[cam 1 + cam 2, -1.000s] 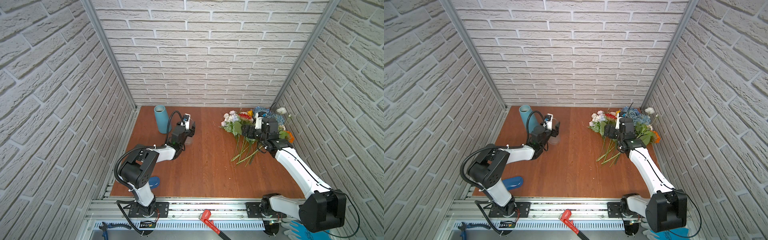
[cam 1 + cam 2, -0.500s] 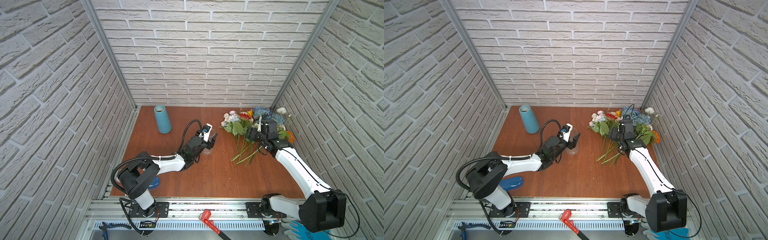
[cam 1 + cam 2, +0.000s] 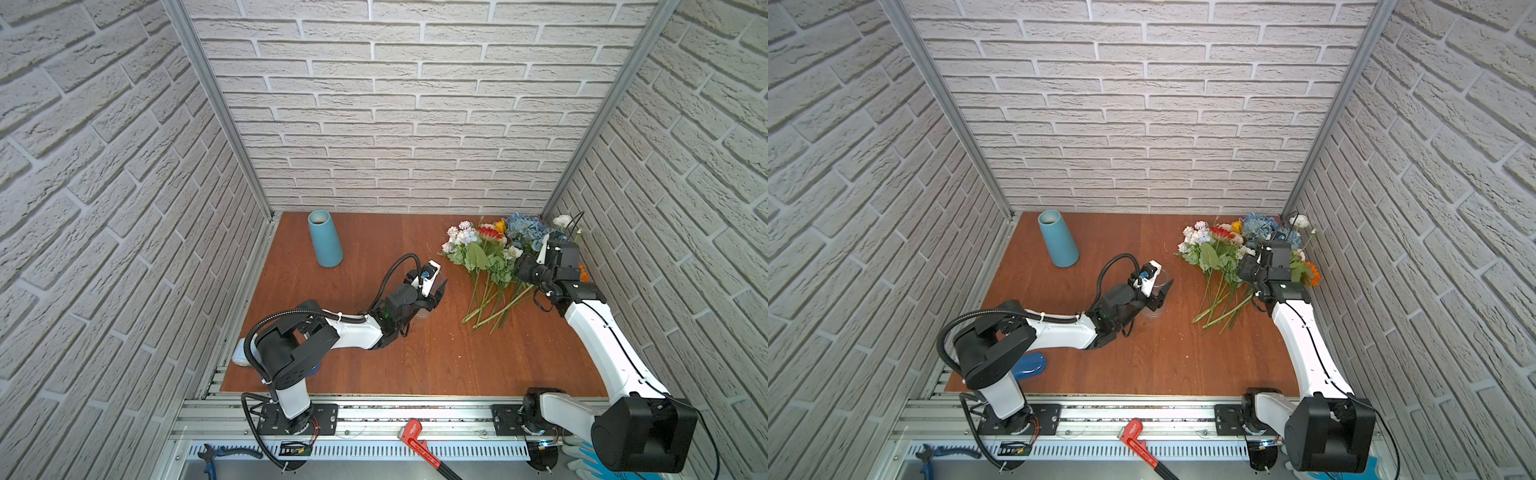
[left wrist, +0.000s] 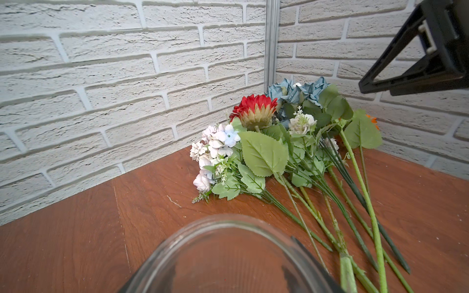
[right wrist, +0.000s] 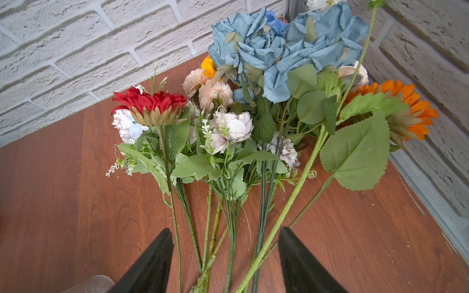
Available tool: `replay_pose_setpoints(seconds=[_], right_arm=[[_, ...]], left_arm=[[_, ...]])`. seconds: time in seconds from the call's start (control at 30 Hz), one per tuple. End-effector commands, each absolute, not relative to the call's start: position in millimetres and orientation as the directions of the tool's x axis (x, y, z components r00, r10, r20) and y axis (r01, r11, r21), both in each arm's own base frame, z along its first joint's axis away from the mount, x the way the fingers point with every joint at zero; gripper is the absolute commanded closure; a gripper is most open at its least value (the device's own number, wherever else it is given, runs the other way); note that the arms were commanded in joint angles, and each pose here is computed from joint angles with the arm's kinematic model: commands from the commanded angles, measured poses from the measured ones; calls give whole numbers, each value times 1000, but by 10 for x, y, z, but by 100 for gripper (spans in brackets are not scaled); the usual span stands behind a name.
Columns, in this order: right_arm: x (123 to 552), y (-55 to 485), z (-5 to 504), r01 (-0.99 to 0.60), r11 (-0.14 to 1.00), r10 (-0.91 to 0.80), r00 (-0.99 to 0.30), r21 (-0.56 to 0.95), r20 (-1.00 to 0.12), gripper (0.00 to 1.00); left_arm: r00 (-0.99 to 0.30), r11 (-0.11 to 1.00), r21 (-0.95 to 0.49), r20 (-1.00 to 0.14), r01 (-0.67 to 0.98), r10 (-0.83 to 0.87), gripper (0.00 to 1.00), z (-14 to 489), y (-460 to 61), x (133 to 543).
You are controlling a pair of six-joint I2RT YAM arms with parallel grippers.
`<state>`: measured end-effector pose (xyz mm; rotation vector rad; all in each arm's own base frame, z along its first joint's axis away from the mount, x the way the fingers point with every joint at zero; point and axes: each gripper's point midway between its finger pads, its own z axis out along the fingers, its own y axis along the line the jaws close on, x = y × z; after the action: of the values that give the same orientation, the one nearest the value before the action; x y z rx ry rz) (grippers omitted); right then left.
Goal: Arrange flowers in a vase
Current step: Place the vase at the center of the table.
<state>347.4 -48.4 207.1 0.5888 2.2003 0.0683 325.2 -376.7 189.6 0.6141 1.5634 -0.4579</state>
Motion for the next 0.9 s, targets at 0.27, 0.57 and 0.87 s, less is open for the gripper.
replay_pose_setpoints(seconds=[0.27, 0.57, 0.87], right_arm=[[3486, -758, 1927, 482, 834, 525, -545, 268, -654, 41], [3869, -223, 1988, 221, 851, 501, -612, 477, -612, 48], [4104, 217, 1723, 155, 859, 441, -707, 487, -553, 66]], left_arm=[[-40, 717, -67, -998, 693, -55, 2, 2705, -3642, 2977], [-170, 723, -213, -976, 657, -133, 2, 2943, -3098, 3186], [-272, 771, -383, -921, 509, -278, 2, 2746, -2337, 3839]])
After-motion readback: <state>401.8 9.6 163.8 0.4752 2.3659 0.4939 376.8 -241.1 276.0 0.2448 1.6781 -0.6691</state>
